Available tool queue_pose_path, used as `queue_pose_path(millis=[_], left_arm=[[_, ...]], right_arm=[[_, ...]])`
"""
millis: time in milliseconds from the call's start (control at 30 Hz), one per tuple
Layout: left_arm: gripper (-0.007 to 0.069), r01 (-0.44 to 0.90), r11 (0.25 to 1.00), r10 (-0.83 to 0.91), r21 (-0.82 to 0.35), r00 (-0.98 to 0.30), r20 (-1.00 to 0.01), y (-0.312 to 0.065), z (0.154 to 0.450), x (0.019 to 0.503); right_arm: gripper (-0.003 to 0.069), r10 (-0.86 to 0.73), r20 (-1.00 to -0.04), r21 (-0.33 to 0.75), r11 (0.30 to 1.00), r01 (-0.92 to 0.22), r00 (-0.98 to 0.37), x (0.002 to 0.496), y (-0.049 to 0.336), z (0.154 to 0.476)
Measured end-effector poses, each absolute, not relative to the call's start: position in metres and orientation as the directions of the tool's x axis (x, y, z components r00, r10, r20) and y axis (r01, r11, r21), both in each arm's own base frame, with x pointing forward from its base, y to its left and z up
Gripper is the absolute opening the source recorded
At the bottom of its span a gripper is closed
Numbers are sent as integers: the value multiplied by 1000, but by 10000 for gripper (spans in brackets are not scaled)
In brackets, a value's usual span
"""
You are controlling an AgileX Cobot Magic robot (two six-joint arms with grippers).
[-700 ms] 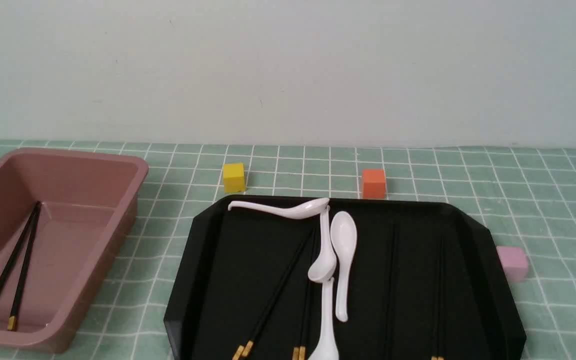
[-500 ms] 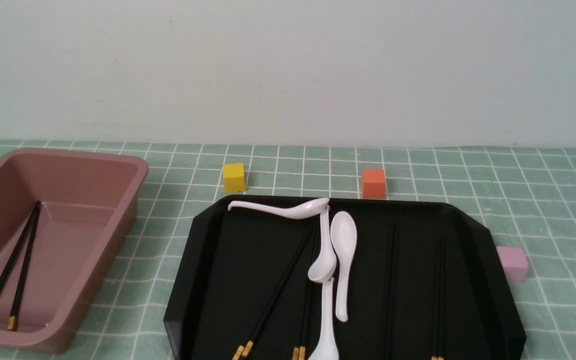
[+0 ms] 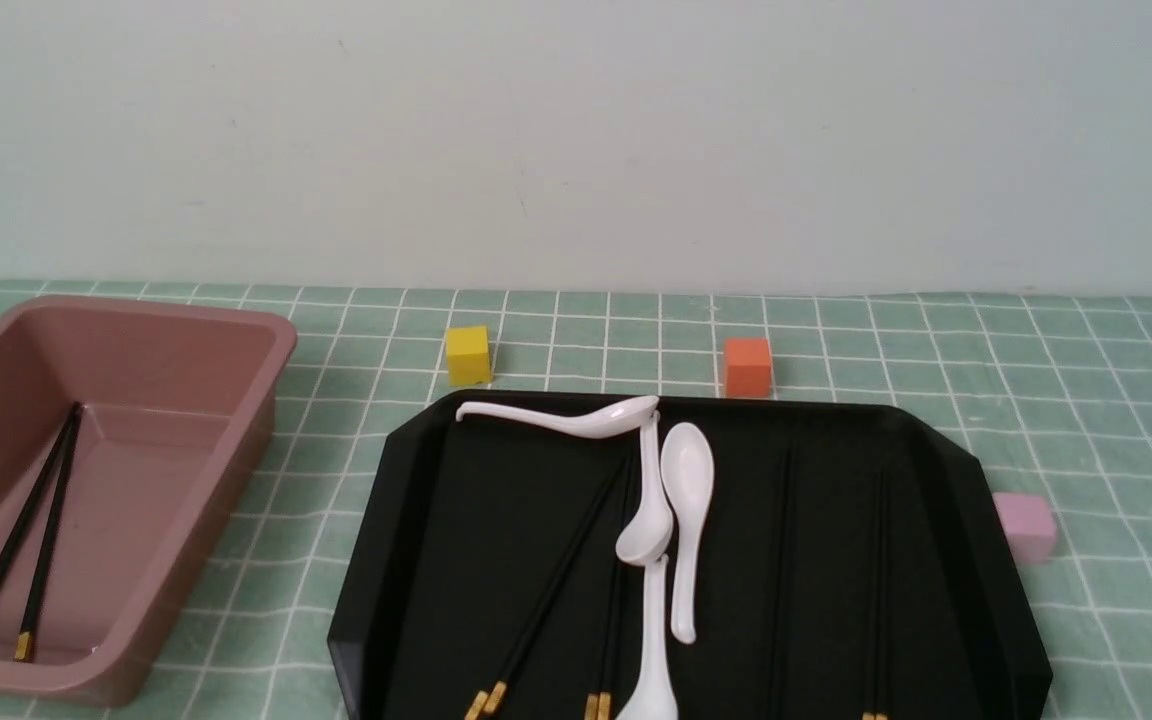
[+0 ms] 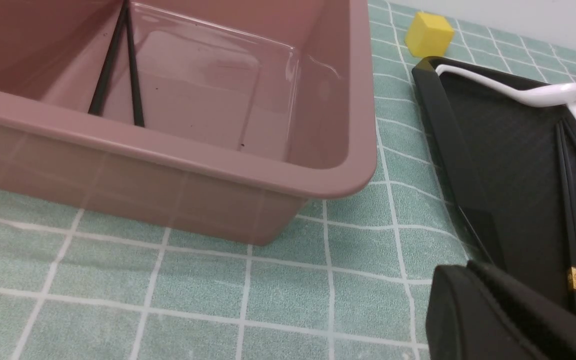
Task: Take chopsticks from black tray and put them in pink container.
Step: 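Reach over to the black tray and grasp a pair of chopsticks with the left gripper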
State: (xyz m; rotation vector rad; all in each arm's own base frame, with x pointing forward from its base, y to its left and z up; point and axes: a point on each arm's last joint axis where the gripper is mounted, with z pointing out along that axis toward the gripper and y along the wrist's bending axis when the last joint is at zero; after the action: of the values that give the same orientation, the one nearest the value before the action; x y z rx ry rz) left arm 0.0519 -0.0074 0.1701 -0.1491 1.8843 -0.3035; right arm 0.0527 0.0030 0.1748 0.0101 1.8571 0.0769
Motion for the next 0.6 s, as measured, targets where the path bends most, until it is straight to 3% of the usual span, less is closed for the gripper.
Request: queue_pose_path(millis=[533,600], left_arm=[[18,47,958,-252,-282,-329,-910,-7,170,52],[18,42,945,-292,-324,-334,-896,-8,170,52]], right_arm=[[240,47,-958,58,998,-33,-284,53,3,175],[240,47,-958,58,998,-33,-284,53,3,175]])
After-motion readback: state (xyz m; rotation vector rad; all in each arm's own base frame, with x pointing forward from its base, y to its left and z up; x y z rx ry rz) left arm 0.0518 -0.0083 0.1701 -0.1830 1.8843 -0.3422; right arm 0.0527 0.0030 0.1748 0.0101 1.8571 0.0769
